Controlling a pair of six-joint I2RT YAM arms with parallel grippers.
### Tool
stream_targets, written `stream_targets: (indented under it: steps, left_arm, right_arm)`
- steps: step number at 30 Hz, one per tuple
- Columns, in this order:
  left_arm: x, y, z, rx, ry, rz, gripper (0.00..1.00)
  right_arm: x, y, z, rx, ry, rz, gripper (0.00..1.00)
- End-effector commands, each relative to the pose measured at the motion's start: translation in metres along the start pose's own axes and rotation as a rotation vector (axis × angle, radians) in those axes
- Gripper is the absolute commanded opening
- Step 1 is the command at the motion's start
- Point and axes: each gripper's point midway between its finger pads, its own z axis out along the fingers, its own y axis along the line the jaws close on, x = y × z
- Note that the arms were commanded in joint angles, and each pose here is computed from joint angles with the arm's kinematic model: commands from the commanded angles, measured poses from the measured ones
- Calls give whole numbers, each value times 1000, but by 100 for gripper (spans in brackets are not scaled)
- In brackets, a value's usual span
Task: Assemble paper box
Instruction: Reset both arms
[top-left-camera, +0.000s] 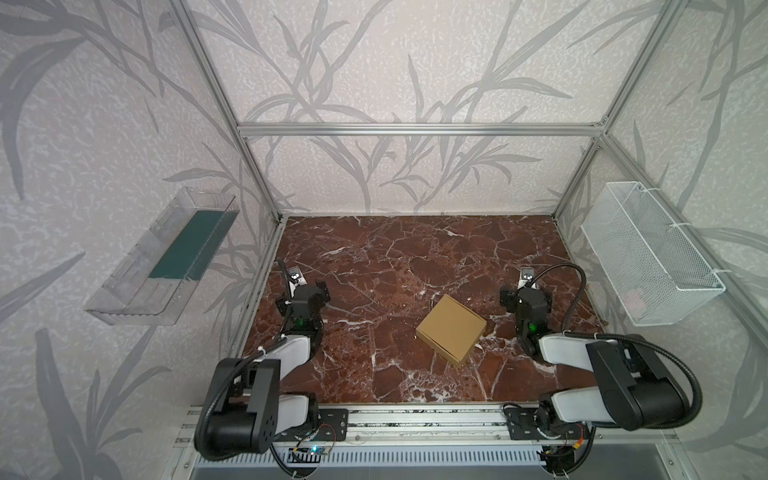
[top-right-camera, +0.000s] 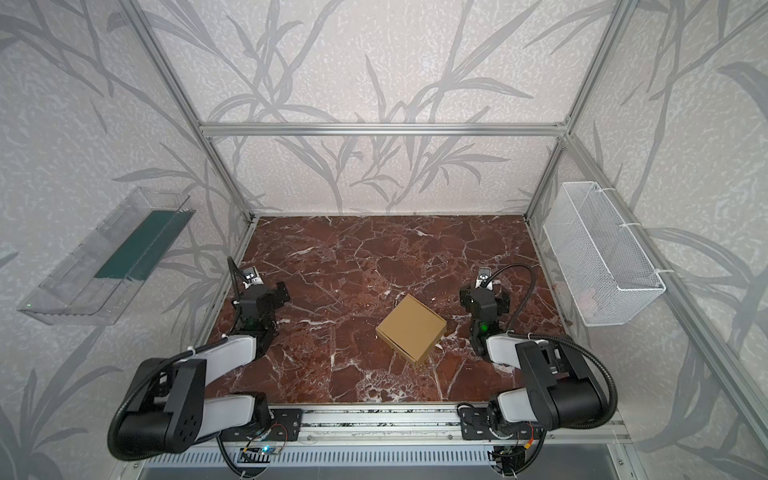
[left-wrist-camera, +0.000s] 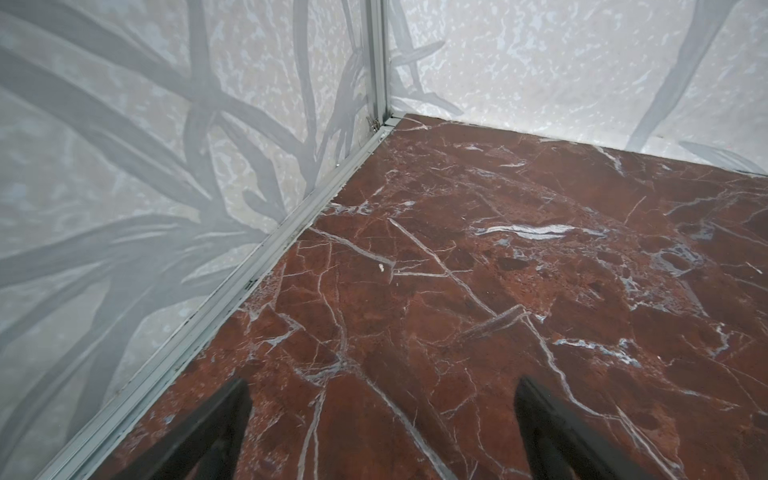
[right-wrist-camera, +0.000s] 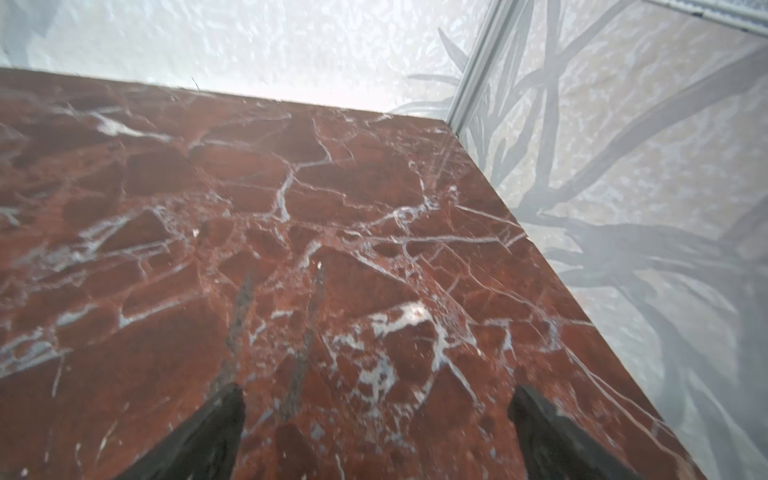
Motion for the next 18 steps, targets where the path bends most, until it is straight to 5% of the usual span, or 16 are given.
stream_targets:
  steps: [1, 6, 18]
  left_arm:
    - [-15, -12, 10, 57, -79, -21, 99]
    - [-1, -30, 29, 96, -77, 35, 99]
    - [-2, -27, 27, 57, -86, 39, 99]
  right_arm:
    - [-22, 8, 4, -80, -117, 52, 99]
    - [-13, 30, 23, -225, -17, 28, 99]
    - [-12, 33, 23, -227, -55, 21, 99]
